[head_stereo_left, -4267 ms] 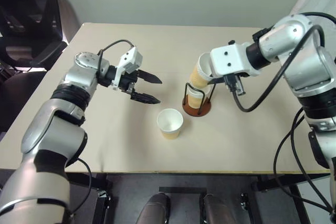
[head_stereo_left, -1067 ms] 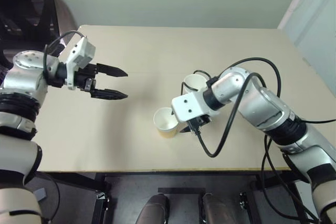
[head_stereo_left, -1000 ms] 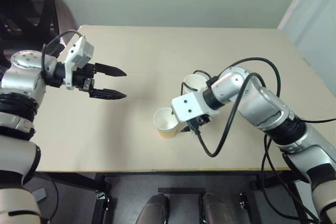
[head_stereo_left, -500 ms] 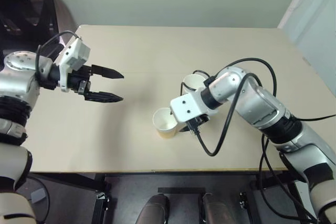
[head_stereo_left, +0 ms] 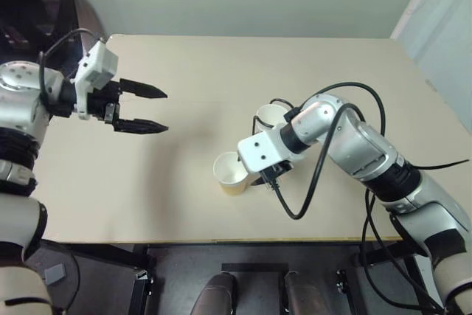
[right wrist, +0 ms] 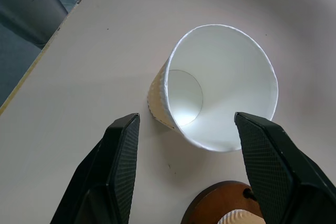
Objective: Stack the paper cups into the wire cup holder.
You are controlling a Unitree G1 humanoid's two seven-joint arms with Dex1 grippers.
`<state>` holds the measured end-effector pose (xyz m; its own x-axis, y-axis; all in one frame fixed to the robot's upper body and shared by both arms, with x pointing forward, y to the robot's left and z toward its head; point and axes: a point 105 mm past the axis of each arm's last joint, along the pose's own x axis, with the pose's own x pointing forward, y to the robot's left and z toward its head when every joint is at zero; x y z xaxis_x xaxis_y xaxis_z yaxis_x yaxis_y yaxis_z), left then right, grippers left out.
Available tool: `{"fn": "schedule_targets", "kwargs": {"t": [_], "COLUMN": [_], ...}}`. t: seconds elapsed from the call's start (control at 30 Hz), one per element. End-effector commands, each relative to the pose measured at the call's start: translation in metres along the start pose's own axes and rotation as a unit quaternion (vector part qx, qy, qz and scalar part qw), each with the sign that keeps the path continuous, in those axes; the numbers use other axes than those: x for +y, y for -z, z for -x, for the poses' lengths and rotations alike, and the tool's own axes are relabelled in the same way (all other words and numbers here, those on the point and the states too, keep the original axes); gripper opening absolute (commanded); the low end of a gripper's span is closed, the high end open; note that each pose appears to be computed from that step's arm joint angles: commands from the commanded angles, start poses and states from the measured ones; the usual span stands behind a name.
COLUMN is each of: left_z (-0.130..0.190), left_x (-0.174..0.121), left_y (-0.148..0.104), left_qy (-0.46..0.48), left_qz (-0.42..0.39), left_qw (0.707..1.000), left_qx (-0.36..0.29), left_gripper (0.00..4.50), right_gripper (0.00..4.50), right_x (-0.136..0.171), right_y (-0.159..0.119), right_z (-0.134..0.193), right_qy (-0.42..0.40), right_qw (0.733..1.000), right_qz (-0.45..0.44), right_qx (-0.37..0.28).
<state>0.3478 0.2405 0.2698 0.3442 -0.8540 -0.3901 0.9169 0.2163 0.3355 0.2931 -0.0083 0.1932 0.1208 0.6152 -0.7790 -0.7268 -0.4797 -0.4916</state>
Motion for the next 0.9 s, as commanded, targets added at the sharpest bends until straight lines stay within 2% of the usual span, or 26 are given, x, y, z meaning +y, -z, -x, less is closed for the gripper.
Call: {"fn": "schedule_targets", "kwargs": {"t": [0.03, 0.37, 0.9], "left_z": [0.012, 0.018, 0.007], "left_x": [0.008, 0.021, 0.031], "left_y": [-0.017, -0.032, -0.071], "left_qy": [-0.02, -0.053, -0.068], "left_qz": [-0.035, -0.062, -0.115], "left_qw": [0.999, 0.996, 0.985], "left_qx": [-0.009, -0.024, -0.109], "left_gripper": [4.5, 4.5, 4.5], "right_gripper": [2.86, 2.86, 2.86], "right_x": [-0.008, -0.008, -0.007], "right_y": [-0.009, -0.009, -0.009], "right_z": [0.011, 0.011, 0.011], "right_qy": [0.019, 0.019, 0.018], "right_qw": [1.0, 0.999, 0.999], "right_qz": [0.024, 0.027, 0.026], "right_qx": [-0.003, -0.003, -0.002]}}
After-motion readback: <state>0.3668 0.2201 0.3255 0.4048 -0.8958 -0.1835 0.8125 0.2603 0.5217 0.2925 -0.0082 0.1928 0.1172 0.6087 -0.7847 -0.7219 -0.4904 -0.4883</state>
